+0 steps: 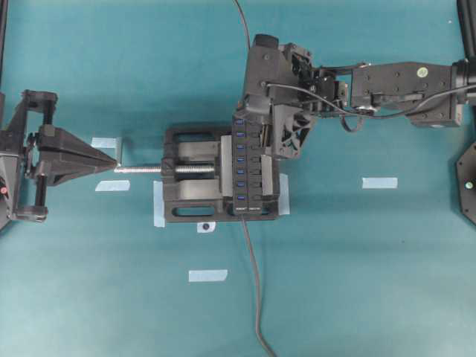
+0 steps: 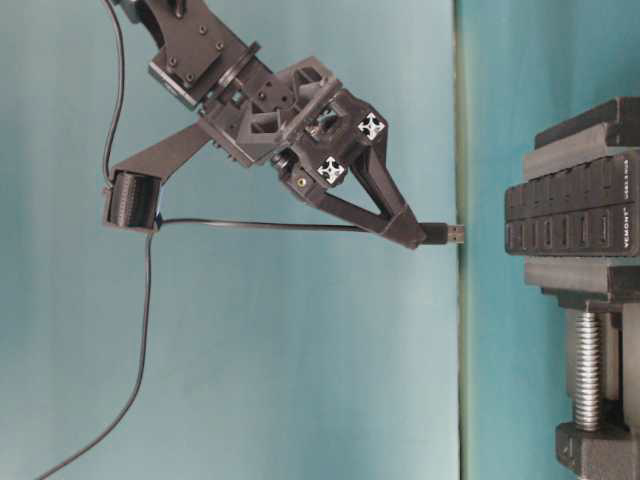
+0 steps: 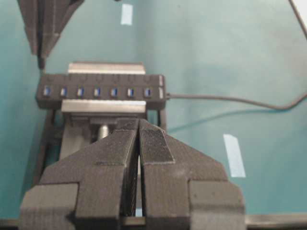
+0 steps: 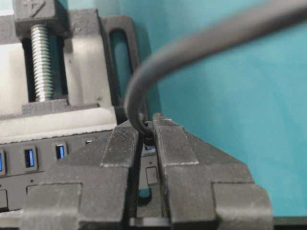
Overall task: Insert the USB into the center port of the fixed hub
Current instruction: 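Carry the plug with the right gripper to the hub's center port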
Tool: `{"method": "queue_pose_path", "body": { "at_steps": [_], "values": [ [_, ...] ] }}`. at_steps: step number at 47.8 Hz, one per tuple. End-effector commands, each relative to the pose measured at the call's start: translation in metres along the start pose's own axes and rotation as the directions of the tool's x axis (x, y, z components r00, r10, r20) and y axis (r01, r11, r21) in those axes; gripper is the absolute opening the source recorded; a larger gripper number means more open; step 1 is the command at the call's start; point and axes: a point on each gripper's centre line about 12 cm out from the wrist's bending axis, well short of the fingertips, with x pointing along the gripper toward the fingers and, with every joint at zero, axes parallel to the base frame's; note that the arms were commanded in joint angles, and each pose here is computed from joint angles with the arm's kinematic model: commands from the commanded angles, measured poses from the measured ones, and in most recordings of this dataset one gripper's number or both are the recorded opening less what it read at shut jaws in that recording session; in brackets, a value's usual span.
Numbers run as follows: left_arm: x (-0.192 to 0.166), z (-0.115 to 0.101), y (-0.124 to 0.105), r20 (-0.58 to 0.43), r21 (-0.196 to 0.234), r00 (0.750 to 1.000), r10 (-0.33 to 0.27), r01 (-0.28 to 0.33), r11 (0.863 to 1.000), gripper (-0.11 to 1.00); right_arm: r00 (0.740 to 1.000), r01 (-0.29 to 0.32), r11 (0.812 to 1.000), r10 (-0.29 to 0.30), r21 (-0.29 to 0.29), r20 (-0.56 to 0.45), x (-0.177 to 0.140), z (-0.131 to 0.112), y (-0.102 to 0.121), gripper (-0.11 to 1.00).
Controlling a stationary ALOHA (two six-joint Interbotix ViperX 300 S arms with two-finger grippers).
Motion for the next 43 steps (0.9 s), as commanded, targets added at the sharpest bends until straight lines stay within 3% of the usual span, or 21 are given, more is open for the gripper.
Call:
{"method": "queue_pose_path", "body": {
  "at_steps": [1, 31, 43],
  "values": [
    [0.0, 0.005, -0.001, 0.014, 0.002, 1.0, -0.002, 0.002, 1.0, 0.0, 0.998, -0.002, 1.0, 0.001, 0.014, 0.062, -0.014, 0.018, 0.001, 0.1],
    [0.0, 0.004, -0.001, 0.014, 0.002, 1.0, -0.002, 0.002, 1.0, 0.0, 0.996, -0.044, 0.999, 0.042, 0.019, 0.08, -0.028, 0.032, 0.024, 0.1],
    [0.0, 0.005, -0.001, 0.015, 0.002, 1.0, -0.002, 0.002, 1.0, 0.0, 0.995, -0.071, 0.997, 0.069, 0.026, 0.065, -0.026, 0.026, 0.039, 0.1]
  ]
}}
